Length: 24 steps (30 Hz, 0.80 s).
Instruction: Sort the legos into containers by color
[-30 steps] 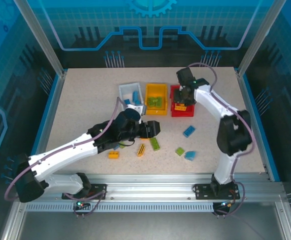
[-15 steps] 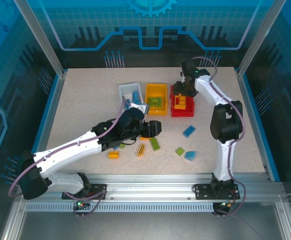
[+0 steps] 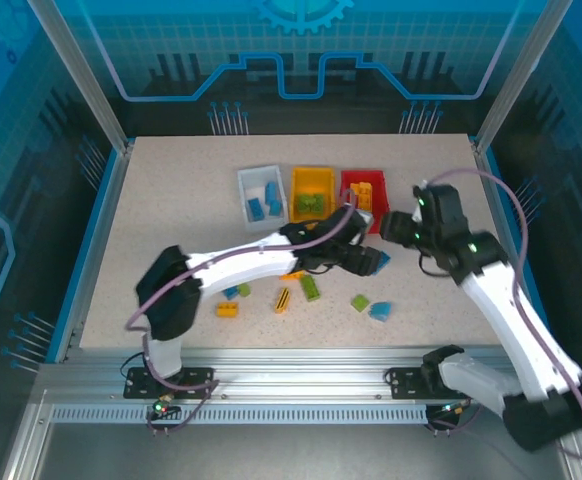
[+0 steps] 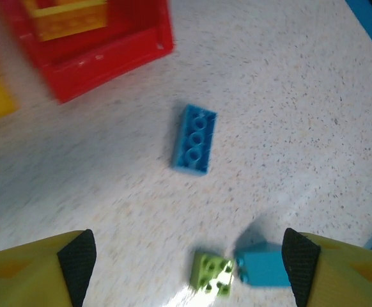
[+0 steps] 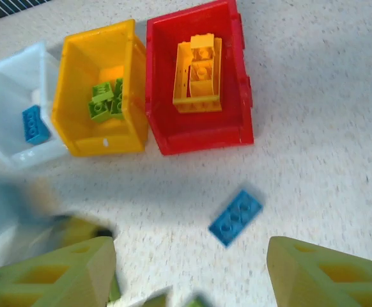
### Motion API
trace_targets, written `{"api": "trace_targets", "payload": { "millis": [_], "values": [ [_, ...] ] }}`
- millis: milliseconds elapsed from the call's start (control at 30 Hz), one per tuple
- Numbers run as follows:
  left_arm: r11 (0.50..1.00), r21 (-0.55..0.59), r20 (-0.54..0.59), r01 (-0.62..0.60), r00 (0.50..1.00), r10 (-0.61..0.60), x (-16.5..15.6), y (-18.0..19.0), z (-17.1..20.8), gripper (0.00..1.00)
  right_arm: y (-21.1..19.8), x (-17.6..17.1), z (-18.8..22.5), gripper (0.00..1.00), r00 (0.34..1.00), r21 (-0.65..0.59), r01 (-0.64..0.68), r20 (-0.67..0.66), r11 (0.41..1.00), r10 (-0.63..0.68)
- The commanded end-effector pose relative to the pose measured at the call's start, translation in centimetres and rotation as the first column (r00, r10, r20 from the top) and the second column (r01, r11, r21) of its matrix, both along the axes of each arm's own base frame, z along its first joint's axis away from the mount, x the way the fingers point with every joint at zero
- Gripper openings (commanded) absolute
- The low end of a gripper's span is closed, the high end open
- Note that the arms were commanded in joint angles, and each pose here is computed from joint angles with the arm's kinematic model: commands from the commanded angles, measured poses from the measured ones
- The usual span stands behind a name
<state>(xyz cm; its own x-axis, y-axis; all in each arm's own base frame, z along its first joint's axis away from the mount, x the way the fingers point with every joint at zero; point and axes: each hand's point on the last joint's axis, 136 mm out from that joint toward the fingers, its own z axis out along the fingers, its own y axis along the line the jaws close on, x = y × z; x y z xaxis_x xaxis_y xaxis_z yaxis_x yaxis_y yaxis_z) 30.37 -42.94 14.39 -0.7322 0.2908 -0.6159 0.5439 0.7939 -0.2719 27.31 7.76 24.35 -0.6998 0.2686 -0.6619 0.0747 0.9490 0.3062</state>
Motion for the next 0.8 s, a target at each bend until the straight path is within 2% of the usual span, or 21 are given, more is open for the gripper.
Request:
{"api": "trace_targets", "payload": {
  "millis": [0,167,200,300,433,567,733,767],
  "values": [
    [0.987,0.128,0.047,0.094,0.994,-0.101,0.8,-1.6,-2.5,0.86,-1.6,-4.2,0.8,0.69,0.994,0.092,0.078,0.063,0.993,-0.084],
    [0.968,0.223,0.056,0.112,0.990,-0.128,2.7,-3.1,-6.5,0.89,-3.3,-8.7,2.6,0.75,0.977,0.184,0.098,0.170,0.978,-0.130],
    [0.965,0.234,0.048,0.119,0.990,-0.134,2.9,-3.4,-7.4,0.93,-3.4,-9.1,2.8,0.75,0.975,0.193,0.095,0.178,0.977,-0.130],
    [0.959,0.257,0.039,0.123,0.990,-0.137,3.4,-4.1,-9.1,0.96,-3.4,-9.6,2.8,0.75,0.977,0.197,0.090,0.174,0.976,-0.125],
    [0.951,0.287,0.036,0.116,0.991,-0.131,4.2,-4.5,-10.9,0.93,-2.9,-9.4,2.8,0.75,0.981,0.205,0.072,0.162,0.976,-0.107],
    [0.947,0.299,0.015,0.118,0.992,-0.128,4.5,-5.1,-12.4,0.81,-2.7,-9.2,2.8,0.75,0.983,0.207,0.067,0.156,0.976,-0.101],
    [0.952,0.289,0.012,0.104,0.994,-0.112,4.7,-5.4,-12.6,0.51,-2.6,-9.1,2.4,0.75,0.984,0.207,0.065,0.148,0.976,-0.097],
    [0.953,0.285,0.016,0.099,0.994,-0.108,4.7,-5.3,-12.2,0.49,-2.6,-9.1,2.4,0.75,0.984,0.207,0.066,0.147,0.976,-0.098]
  ]
}}
